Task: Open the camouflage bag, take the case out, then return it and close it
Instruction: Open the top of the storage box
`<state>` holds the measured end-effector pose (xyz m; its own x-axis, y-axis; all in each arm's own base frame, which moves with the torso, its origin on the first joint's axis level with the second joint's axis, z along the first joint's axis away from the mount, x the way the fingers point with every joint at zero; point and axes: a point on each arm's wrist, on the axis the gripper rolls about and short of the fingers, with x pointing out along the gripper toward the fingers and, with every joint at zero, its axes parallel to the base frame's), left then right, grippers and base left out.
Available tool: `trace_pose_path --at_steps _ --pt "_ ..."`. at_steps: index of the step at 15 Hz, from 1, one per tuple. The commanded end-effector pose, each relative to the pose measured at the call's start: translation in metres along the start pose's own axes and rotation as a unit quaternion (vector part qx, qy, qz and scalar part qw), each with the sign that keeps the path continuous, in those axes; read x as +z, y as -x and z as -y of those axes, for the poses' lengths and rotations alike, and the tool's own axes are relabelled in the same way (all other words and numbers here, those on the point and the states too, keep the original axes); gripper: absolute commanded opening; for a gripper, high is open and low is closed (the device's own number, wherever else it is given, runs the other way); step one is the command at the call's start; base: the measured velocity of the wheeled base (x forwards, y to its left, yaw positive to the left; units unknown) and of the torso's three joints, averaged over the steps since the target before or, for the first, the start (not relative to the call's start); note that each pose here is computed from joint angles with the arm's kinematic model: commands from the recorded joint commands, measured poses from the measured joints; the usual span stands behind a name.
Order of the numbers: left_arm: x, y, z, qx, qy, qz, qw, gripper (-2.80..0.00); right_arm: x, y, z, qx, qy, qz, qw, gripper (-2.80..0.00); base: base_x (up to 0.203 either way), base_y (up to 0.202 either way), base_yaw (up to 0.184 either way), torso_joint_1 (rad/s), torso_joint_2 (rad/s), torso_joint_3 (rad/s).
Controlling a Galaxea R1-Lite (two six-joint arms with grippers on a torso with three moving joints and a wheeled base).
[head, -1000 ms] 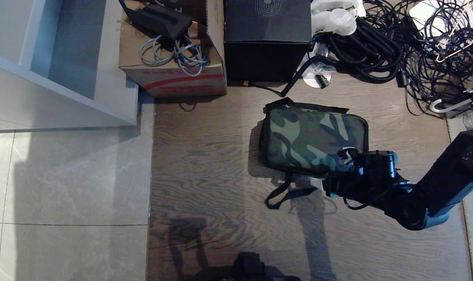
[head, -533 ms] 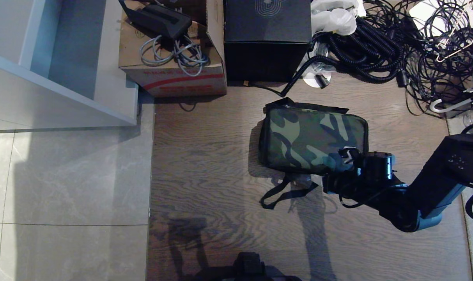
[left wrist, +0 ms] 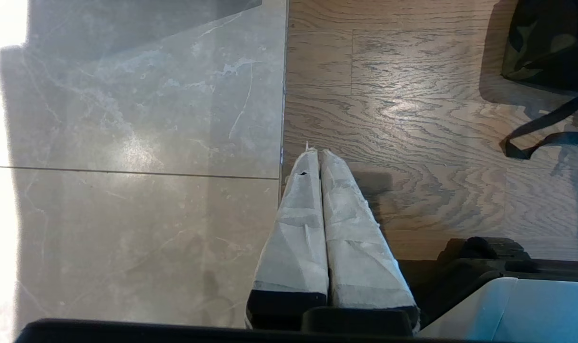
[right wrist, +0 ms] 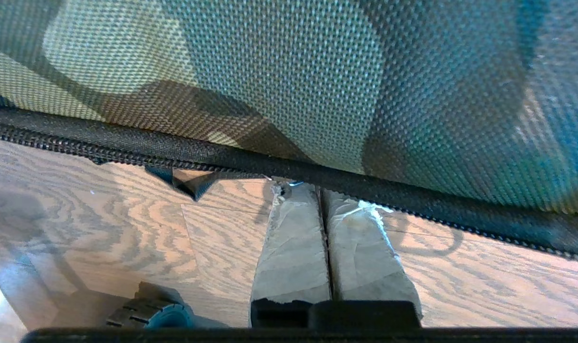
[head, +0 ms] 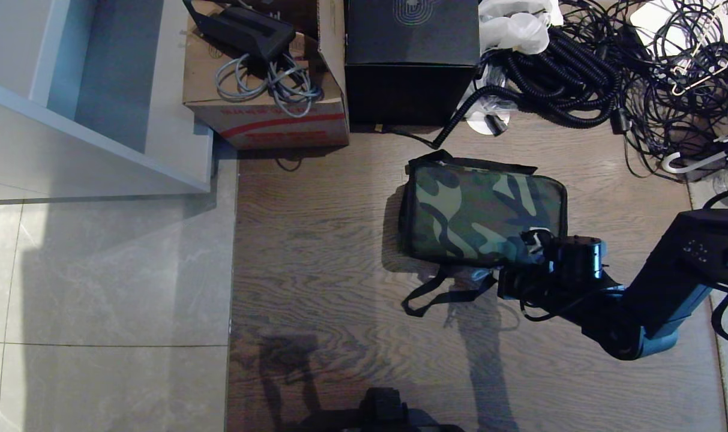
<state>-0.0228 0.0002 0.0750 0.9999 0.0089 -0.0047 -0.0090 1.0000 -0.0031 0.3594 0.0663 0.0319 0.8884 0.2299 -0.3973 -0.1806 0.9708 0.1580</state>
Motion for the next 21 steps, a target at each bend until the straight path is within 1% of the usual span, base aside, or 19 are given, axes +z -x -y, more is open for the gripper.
trace_pose_path --at_steps 1,5,6,8,9,11,15,18,21 --pt "0.000 0.000 0.000 0.000 0.000 0.000 1.0000 -2.80 0.002 0.005 0.000 -0.004 0.001 0.005 1.000 -2.80 0.000 0.000 0.000 0.000 0.00 0.000" --pt "0.000 0.000 0.000 0.000 0.000 0.000 1.0000 -2.80 0.010 0.037 -0.001 -0.003 0.001 0.003 1.000 -2.80 0.000 0.000 0.000 0.000 0.00 0.000" --pt "0.000 0.000 0.000 0.000 0.000 0.000 1.0000 -2.80 0.011 0.048 0.002 -0.009 0.001 -0.005 1.000 -2.80 0.000 0.000 0.000 0.000 0.00 0.000" --pt "0.000 0.000 0.000 0.000 0.001 0.000 1.0000 -2.80 0.006 0.066 0.013 -0.022 0.005 -0.053 0.998 -2.80 0.000 0.000 0.000 0.000 0.00 0.000" --pt "0.000 0.000 0.000 0.000 0.001 0.000 1.0000 -2.80 0.005 0.072 0.018 -0.030 0.012 -0.068 0.997 -2.80 0.000 0.000 0.000 0.000 0.00 0.000" --pt "0.000 0.000 0.000 0.000 0.001 0.000 1.0000 -2.80 0.007 0.077 0.027 -0.043 0.015 -0.070 0.997 -2.80 0.000 0.000 0.000 0.000 0.00 0.000" --pt "0.000 0.000 0.000 0.000 0.001 0.000 1.0000 -2.80 0.012 0.081 0.055 -0.080 0.034 -0.062 0.994 -2.80 0.000 0.000 0.000 0.000 0.00 0.000" --pt "0.000 0.000 0.000 0.000 0.000 0.000 1.0000 -2.80 0.016 0.082 0.083 -0.117 0.049 -0.059 0.990 -2.80 0.000 0.000 0.000 0.000 0.00 0.000" --pt "0.000 0.000 0.000 0.000 0.000 0.000 1.0000 -2.80 0.022 0.083 0.105 -0.145 0.046 -0.057 0.987 -2.80 0.000 0.000 0.000 0.000 0.00 0.000"
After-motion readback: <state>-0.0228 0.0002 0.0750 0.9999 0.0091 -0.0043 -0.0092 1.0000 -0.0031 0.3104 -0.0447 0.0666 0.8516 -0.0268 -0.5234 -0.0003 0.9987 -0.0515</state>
